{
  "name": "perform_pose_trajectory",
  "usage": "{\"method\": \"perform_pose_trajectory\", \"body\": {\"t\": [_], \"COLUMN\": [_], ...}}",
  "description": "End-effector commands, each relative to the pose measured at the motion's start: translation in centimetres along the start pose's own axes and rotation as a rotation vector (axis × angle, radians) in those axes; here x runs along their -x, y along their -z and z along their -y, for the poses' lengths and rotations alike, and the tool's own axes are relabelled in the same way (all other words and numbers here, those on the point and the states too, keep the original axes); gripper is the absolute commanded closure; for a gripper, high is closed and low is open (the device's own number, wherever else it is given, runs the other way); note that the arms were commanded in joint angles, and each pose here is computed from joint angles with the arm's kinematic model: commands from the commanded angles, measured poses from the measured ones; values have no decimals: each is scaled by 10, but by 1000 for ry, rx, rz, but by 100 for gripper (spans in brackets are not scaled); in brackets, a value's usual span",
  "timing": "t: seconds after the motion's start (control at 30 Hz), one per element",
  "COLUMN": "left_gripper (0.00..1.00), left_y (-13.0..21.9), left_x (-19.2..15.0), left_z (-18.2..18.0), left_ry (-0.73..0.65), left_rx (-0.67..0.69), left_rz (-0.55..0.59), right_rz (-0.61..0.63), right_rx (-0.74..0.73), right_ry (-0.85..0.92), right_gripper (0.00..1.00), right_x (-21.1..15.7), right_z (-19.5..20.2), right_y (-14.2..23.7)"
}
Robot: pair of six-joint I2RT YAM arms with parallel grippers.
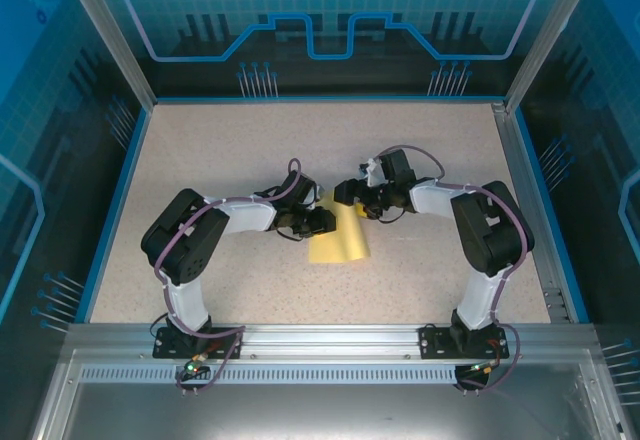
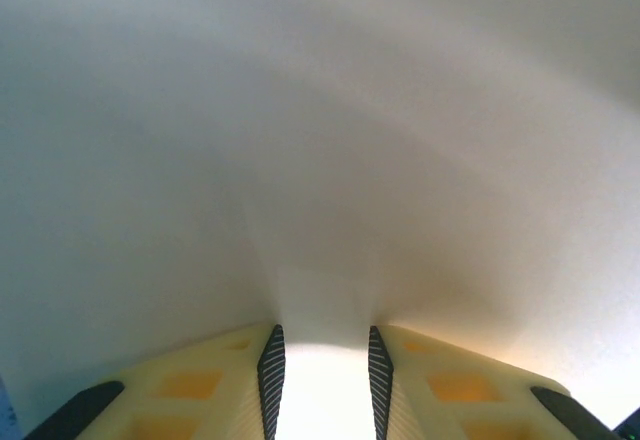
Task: Fold a paper plane with a square sheet of paper (pick it up from the middle)
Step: First fold the square sheet of paper in half at the center of the table.
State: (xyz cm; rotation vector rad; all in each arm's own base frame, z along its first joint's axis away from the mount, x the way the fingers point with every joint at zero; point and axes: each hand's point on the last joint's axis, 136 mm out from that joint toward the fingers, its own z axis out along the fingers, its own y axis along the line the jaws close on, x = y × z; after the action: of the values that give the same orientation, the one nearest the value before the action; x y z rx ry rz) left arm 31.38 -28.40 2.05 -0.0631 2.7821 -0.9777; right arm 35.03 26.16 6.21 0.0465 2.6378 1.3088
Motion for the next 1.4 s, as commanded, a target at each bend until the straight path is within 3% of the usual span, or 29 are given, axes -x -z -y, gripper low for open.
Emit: {"method": "perform_pose_trajectory", "body": {"t": [0.0,0.17,0.37,0.73,0.87,1.17,1.37], "left_gripper": [68,68,68,68,67,67,67], "left_y": [-6,-4,0,10,12,10,9], "left_x": [-15,-16,-13,-9,-9,-11,-11], "left_z": [-14,-15,-13,-8,-8,-10,-10], "left_ry": [21,18,15,14,11,12,15], "left_rx": [38,43,37,16,15,19,20], "left_rz": [-44,-37,-13,37,48,36,32], "right_rz": [-42,-72,-99,-118,-114,-29,-1], "right_rx": [20,83,-50,-165,-184,-27,12], "right_ry": [49,111,104,116,113,-3,-70], "right_gripper": [17,14,16,26,34,22,21], "right_x": [-8,-15,-30,-39,-37,-24,-28], "right_z": [-6,-22,-1,4,3,-10,-7], "right_y": [0,8,9,4,5,24,36]}}
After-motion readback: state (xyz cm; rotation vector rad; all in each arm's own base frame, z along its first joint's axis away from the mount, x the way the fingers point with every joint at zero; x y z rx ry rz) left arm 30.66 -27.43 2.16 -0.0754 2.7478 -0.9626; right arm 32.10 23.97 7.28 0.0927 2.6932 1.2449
